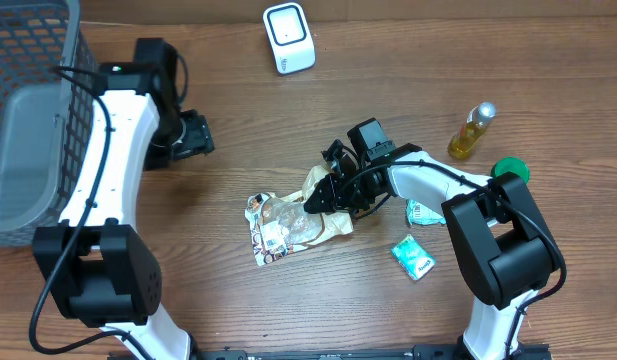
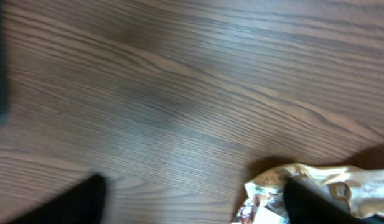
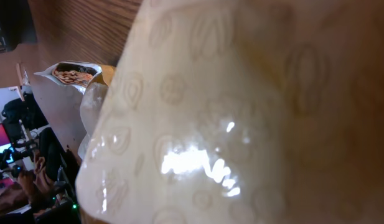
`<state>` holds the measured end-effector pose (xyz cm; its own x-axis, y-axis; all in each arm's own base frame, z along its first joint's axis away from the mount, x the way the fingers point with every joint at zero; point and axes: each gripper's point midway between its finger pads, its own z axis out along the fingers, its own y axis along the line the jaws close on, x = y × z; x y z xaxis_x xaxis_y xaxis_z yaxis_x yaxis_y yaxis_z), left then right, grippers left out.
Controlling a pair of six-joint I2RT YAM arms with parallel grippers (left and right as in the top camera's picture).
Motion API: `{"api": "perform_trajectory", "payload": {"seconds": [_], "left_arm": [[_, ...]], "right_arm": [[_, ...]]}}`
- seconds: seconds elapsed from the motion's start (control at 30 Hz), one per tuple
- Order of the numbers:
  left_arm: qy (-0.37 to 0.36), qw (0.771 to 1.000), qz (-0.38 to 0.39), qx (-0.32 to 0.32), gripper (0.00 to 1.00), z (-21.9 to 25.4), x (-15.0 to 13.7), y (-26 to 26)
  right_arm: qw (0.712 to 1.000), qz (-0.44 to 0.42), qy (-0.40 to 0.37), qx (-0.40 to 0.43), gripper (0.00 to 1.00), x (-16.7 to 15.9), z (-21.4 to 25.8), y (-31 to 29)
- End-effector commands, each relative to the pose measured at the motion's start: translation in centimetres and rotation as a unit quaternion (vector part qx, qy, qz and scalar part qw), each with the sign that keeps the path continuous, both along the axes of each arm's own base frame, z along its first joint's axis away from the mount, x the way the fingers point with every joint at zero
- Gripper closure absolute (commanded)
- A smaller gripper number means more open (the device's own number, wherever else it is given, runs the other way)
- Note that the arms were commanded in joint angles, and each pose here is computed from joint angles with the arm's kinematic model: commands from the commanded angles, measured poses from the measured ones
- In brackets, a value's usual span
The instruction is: Scan the item barcode
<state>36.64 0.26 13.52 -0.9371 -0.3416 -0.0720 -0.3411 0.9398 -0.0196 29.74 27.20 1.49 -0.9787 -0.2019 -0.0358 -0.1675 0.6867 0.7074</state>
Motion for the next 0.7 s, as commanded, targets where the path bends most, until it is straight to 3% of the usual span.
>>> {"api": "perform_trajectory", "payload": {"seconds": [0.0, 0.4, 0.67], "left_arm": [[-0.012, 1.000, 0.013, 0.016, 0.00, 0.3, 0.7, 1.7], [-0.012, 1.000, 0.015, 0.016, 0.00, 0.3, 0.7, 1.9], [-0.012, 1.000, 0.015, 0.016, 0.00, 0.3, 0.7, 1.8]], "right_arm": [[1.000, 0.005, 0.008, -0.002, 0.66, -0.5, -0.7, 0.0], [1.000, 0.006, -0.001, 0.008, 0.66, -0.1, -0.4, 0.3], [0.993, 0.021, 0.004, 0.118, 0.73, 1.0, 4.2, 1.7]]}}
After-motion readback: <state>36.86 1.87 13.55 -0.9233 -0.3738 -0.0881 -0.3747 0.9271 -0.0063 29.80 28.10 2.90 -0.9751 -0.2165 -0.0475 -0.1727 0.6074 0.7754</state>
